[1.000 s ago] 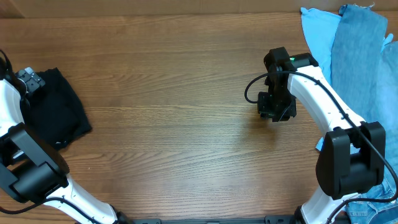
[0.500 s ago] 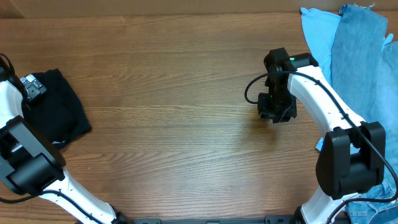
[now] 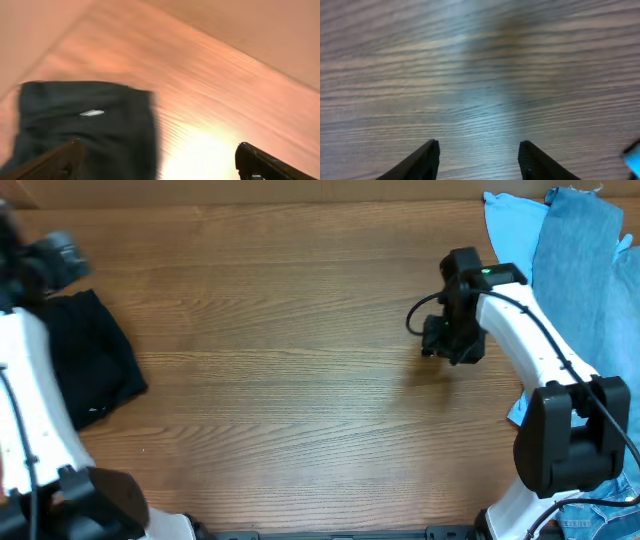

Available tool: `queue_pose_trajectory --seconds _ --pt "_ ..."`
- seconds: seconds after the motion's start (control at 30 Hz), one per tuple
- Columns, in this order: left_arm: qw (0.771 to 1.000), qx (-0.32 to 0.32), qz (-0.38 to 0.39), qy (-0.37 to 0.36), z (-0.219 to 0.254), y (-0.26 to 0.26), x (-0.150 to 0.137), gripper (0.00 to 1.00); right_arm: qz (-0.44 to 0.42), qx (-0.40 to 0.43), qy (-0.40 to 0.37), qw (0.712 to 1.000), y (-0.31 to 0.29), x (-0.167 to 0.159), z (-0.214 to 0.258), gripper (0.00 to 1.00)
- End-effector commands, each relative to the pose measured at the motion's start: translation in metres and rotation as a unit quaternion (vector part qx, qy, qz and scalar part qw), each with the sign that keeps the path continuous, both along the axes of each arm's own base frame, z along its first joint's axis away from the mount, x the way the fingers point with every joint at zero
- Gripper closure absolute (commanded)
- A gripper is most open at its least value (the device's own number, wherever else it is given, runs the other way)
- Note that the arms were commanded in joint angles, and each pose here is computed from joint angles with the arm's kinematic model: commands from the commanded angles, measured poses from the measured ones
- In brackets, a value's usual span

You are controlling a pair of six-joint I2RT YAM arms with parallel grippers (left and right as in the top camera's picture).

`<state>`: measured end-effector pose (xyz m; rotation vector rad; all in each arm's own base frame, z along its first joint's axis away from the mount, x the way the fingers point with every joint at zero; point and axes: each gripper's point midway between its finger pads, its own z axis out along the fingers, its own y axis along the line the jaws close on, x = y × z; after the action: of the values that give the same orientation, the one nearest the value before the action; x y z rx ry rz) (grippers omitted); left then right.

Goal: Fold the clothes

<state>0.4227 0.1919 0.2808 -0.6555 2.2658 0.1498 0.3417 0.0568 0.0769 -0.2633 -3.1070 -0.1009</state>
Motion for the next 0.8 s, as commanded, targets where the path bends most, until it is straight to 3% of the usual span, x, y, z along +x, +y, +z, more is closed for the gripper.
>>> queue_pose_trajectory --seconds 0.0,0.03,0.07,0.23,0.43,0.57,0.7,0.77 --pt "0.993 0.025 -0.114 0.009 0.015 -0.091 0.013 0.00 -0.012 0.006 -0.061 0.998 -0.018 0.031 0.031 0.39" --pt "0.988 0.033 -0.149 0.028 0.010 -0.123 0.012 0.00 -0.010 0.006 -0.078 0.997 -0.025 0.039 0.040 0.31" --pt "0.982 0.024 -0.184 0.044 0.002 -0.154 0.011 0.00 -0.010 0.007 -0.096 0.995 -0.031 0.048 0.047 0.00" --pt "0.950 -0.021 -0.292 0.105 -0.027 -0.240 -0.008 0.00 -0.025 0.032 -0.097 0.994 -0.037 0.049 0.051 0.00" --pt "0.931 -0.042 -0.309 0.190 -0.039 -0.251 -0.058 0.00 -0.041 0.030 -0.145 0.988 -0.048 0.026 0.106 0.00" --pt "0.936 0.007 -0.323 0.138 -0.010 -0.258 -0.087 0.00 -0.039 0.031 -0.233 0.971 -0.047 -0.004 0.161 0.00" --pt "0.932 0.046 -0.358 0.040 -0.003 -0.271 -0.141 0.00 -0.047 0.036 -0.328 0.943 -0.045 -0.052 0.178 0.00" --pt "0.939 0.042 -0.341 -0.016 -0.008 -0.260 -0.167 0.00 -0.044 0.034 -0.403 0.914 -0.045 -0.082 0.185 0.00"
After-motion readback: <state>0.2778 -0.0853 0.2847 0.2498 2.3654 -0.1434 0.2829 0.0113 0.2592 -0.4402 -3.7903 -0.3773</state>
